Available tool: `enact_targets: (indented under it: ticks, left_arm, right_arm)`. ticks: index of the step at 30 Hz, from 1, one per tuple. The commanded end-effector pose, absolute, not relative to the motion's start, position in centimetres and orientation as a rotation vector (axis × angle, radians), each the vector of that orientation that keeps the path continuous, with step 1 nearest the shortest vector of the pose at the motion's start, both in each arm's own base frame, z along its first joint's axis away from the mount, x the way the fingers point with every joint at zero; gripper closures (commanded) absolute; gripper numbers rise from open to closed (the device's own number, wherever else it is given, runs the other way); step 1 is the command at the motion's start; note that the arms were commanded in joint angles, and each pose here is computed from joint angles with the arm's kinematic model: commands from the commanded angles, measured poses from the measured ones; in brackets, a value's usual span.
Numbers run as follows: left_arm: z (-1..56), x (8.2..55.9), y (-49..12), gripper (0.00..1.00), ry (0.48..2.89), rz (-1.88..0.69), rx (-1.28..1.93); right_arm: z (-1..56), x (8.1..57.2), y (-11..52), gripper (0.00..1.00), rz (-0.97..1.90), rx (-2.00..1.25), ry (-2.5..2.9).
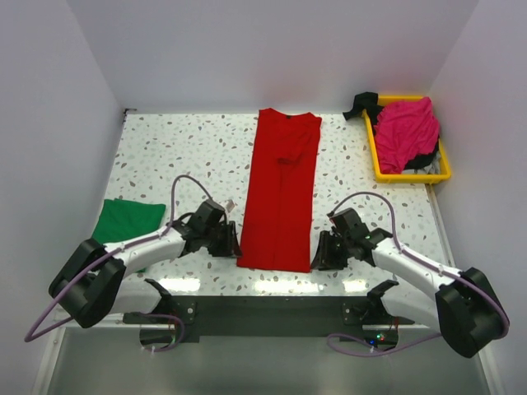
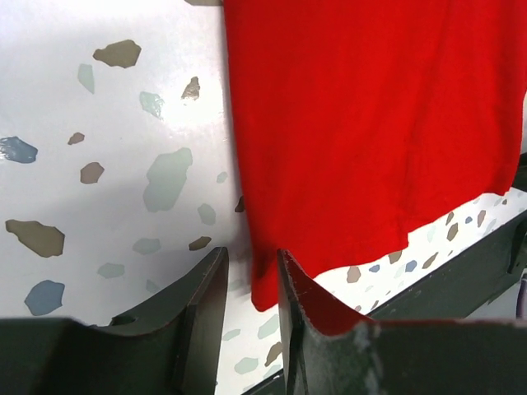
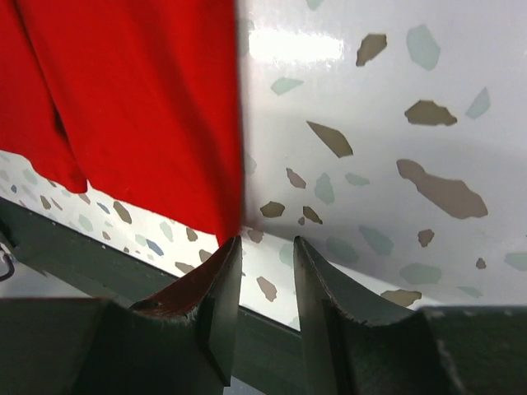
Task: Fold and stack the t-shirts
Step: Fold the tshirt
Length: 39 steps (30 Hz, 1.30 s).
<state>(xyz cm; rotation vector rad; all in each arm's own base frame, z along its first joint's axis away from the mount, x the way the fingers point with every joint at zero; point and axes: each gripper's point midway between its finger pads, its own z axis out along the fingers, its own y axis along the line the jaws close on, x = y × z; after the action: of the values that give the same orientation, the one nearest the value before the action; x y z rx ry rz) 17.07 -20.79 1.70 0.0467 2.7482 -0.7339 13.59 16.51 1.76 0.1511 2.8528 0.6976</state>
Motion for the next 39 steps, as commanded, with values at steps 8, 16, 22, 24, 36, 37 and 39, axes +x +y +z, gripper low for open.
enact_targets:
  ticks: [8,16,22,24,36,37,39]
  left_arm:
    - [-0.4,14.6,-19.7,0.71,2.820,-0.718,0.036]
    - [-0.9,13.7,-19.6,0.74,2.841,-0.716,0.029]
    - [-1.2,13.2,-19.3,0.76,2.855,-0.697,0.023]
    - [-1.2,13.2,-19.2,0.77,2.855,-0.691,0.019]
    - [-1.8,11.9,-19.0,0.82,2.880,-0.690,0.010]
    - [-1.8,11.9,-19.1,0.83,2.879,-0.694,0.011]
    - [-1.8,11.9,-19.1,0.86,2.879,-0.696,0.011]
  right_arm:
    - [2.7,12.8,16.7,0.64,0.756,0.233,2.842]
    - [2.9,13.5,17.7,0.64,0.829,0.251,2.811]
    - [2.4,13.6,18.2,0.64,0.858,0.254,2.816]
    - [2.2,13.4,18.2,0.64,0.864,0.254,2.824]
    - [0.8,13.0,18.1,0.70,0.865,0.276,2.841]
    - [0.9,13.1,18.3,0.70,0.880,0.277,2.831]
    - [0.8,13.2,18.4,0.72,0.886,0.288,2.830]
